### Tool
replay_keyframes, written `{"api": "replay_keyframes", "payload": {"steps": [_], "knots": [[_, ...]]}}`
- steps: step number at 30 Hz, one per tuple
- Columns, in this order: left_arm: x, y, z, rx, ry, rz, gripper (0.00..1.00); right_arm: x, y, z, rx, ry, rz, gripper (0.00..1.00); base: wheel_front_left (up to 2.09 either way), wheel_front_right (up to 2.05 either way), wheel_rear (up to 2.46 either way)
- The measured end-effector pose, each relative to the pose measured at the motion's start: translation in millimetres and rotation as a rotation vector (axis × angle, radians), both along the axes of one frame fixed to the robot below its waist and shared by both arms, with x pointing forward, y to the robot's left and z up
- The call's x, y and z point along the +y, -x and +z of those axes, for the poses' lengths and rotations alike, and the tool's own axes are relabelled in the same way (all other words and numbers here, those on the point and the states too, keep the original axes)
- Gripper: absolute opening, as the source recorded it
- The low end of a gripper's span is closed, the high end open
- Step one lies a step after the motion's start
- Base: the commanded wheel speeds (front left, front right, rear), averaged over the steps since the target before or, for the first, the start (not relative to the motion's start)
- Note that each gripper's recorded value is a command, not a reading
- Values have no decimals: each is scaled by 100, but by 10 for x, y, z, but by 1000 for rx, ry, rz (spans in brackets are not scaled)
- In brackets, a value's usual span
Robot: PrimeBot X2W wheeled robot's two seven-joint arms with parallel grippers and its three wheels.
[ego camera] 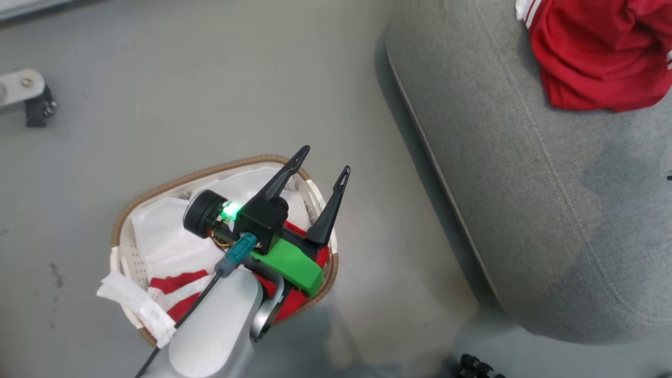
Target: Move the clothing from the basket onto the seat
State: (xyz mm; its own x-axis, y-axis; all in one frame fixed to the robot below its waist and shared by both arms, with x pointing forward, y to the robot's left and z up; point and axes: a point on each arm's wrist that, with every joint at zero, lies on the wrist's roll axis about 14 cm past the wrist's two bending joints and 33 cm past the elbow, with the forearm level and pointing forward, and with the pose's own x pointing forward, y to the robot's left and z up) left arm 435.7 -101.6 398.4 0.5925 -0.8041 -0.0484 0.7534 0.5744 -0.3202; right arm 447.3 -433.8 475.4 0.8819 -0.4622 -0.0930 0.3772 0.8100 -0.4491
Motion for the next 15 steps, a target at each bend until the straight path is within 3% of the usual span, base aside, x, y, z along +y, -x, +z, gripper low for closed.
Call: {"api": "replay_keyframes", "payload": {"steps": [7, 15], "knots": [[272, -35, 370, -31, 29, 125, 100, 343, -199, 456, -120, 2, 123, 100, 0, 0, 0], [1016, -52, 617, -51, 25, 374, 100, 1065, -368, 719, -243, -106, 286, 100, 0, 0, 0]]}}
